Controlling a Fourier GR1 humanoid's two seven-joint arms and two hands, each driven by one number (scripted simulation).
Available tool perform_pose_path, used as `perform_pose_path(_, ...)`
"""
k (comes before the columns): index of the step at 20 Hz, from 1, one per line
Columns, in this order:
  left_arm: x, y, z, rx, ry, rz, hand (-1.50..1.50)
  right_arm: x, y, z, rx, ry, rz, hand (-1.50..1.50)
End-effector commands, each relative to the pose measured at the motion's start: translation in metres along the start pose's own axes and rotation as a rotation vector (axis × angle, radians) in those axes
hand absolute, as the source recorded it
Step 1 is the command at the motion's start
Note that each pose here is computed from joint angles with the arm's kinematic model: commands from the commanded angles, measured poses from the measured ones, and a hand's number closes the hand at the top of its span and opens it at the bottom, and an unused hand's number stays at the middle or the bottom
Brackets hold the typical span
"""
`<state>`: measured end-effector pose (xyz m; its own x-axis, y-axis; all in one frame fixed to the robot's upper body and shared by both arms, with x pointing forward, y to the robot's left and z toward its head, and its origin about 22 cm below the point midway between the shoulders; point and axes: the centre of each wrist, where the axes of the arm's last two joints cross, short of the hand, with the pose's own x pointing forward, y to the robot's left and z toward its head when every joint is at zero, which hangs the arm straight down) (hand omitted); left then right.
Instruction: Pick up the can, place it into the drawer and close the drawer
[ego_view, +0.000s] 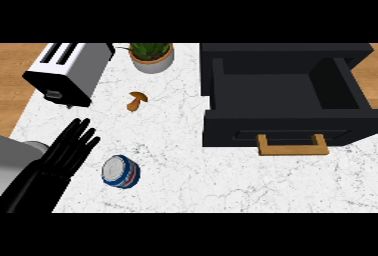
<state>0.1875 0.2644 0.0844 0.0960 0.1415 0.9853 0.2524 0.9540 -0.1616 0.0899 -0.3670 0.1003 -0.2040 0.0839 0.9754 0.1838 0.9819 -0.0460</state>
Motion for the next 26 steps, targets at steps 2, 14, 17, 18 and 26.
perform_pose_path(2,-0.045,-0.004,-0.011,0.011,0.022,-0.029,-1.50,0.001,0.000,0.001,0.001,0.000,-0.012,-1.50)
perform_pose_path(14,-0.101,0.044,-0.022,0.123,0.020,-0.039,-1.50,0.012,-0.014,0.017,-0.008,-0.006,0.010,-1.50)
perform_pose_path(17,-0.104,0.045,-0.003,0.131,0.044,-0.037,-1.50,-0.011,-0.017,0.013,-0.006,0.012,-0.001,-1.50)
perform_pose_path(18,-0.101,0.038,-0.025,0.161,0.037,-0.051,-1.50,-0.002,-0.010,0.009,0.000,-0.007,0.001,-1.50)
perform_pose_path(26,-0.142,0.090,-0.005,0.155,0.061,-0.037,-1.50,0.022,-0.015,0.009,-0.007,-0.019,0.011,-1.50)
